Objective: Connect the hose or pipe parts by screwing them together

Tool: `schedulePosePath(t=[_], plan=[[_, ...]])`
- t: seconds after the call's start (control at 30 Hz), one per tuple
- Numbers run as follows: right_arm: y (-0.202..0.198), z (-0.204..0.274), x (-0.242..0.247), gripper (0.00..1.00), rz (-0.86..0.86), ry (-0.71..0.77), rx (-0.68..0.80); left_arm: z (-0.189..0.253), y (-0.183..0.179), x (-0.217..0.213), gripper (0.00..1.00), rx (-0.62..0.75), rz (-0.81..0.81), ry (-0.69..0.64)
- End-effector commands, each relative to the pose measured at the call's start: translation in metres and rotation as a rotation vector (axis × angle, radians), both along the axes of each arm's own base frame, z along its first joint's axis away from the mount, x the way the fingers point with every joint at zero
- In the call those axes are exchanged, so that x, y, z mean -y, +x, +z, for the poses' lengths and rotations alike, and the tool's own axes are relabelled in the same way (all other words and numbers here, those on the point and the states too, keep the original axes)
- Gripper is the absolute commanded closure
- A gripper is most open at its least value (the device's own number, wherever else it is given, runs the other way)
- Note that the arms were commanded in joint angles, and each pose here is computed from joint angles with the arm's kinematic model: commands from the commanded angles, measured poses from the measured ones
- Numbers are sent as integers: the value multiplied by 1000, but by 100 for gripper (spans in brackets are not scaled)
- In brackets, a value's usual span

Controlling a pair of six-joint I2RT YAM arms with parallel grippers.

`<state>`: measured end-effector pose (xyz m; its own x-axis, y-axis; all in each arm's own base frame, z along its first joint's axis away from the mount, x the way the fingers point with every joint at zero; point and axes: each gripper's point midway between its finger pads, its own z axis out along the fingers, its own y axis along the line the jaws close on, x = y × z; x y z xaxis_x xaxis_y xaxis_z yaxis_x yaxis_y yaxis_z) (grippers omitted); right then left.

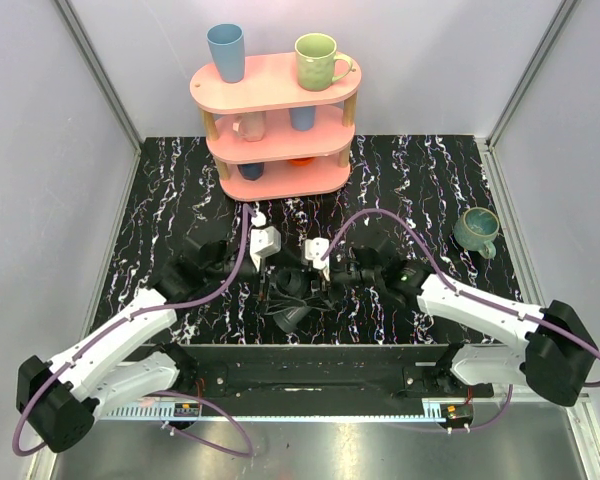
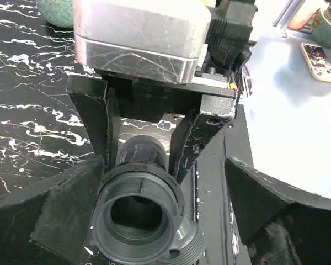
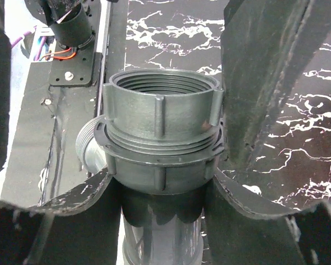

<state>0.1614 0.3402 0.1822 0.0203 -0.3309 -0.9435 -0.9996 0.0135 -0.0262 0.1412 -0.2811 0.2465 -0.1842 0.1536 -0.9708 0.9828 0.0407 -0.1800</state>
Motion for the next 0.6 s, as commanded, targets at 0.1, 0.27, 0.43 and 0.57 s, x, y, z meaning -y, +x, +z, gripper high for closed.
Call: schedulePosePath(t=[0.1,0.27,0.43,0.57], plan=[[13,30,3,100,-82,107,103,45,24,-12,1,87,191,-4],[33,25,12,100,-185,79,186,44,53,-31,1,-106,487,38],[54,36,22,100,-284,82,301,30,66,-34,1,-486,691,15],[64,44,26,100,-326,99,362,22,66,-27,1,-753,753,-1]])
